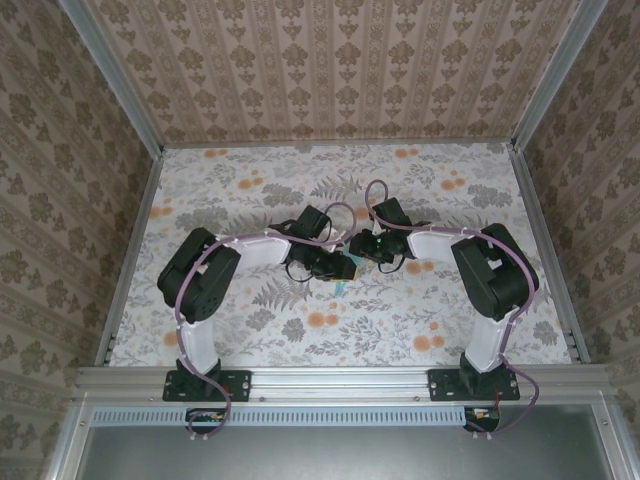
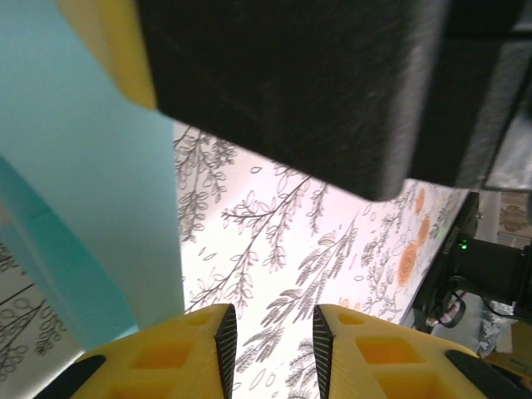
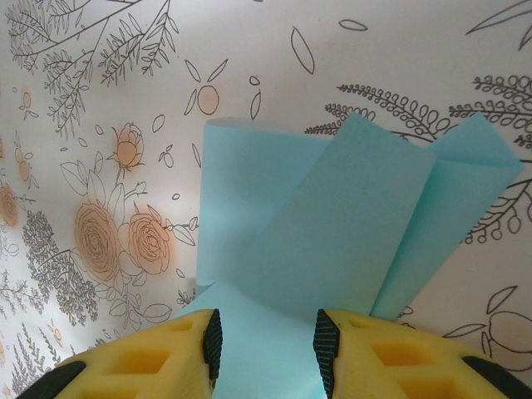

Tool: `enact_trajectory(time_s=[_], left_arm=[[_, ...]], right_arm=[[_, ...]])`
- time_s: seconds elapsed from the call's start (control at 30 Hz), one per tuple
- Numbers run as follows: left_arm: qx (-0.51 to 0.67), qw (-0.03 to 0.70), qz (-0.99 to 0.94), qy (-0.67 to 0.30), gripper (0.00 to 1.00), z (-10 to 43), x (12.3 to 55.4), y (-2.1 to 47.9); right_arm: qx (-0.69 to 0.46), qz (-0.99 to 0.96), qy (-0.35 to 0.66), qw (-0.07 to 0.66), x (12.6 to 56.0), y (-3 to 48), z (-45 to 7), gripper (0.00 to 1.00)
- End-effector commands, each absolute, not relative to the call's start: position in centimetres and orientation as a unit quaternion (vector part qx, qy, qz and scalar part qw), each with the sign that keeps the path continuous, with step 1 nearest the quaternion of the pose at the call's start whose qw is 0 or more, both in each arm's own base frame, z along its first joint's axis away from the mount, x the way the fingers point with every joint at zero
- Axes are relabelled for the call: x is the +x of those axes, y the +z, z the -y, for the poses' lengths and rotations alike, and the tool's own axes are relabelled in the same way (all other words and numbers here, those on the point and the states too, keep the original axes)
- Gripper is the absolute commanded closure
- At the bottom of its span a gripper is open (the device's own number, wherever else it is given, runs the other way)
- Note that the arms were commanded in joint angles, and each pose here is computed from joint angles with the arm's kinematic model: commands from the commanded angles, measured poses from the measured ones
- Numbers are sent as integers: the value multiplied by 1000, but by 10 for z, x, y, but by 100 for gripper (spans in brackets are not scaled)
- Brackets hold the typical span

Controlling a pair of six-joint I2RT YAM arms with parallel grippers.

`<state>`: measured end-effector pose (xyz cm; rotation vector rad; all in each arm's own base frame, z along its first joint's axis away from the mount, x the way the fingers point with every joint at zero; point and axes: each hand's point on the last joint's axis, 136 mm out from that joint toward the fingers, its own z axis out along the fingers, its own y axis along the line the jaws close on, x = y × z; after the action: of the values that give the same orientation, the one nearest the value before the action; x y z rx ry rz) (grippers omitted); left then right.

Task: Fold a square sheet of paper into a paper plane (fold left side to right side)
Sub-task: Fold the wing for the fifth time at the center of the table.

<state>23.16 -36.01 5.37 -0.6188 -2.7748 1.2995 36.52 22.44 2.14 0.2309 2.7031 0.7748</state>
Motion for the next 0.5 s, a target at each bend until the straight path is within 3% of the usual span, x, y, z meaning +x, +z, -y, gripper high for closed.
enact_trajectory(time_s=[0.0, 0.47], left_arm=[[-207, 11, 897, 390, 67, 356, 232, 42], [-202, 17, 905, 375, 67, 351, 231, 28]], right_arm=[[100, -967, 217, 92, 333, -21, -206, 60], [100, -967, 215, 92, 332, -22, -205, 60]])
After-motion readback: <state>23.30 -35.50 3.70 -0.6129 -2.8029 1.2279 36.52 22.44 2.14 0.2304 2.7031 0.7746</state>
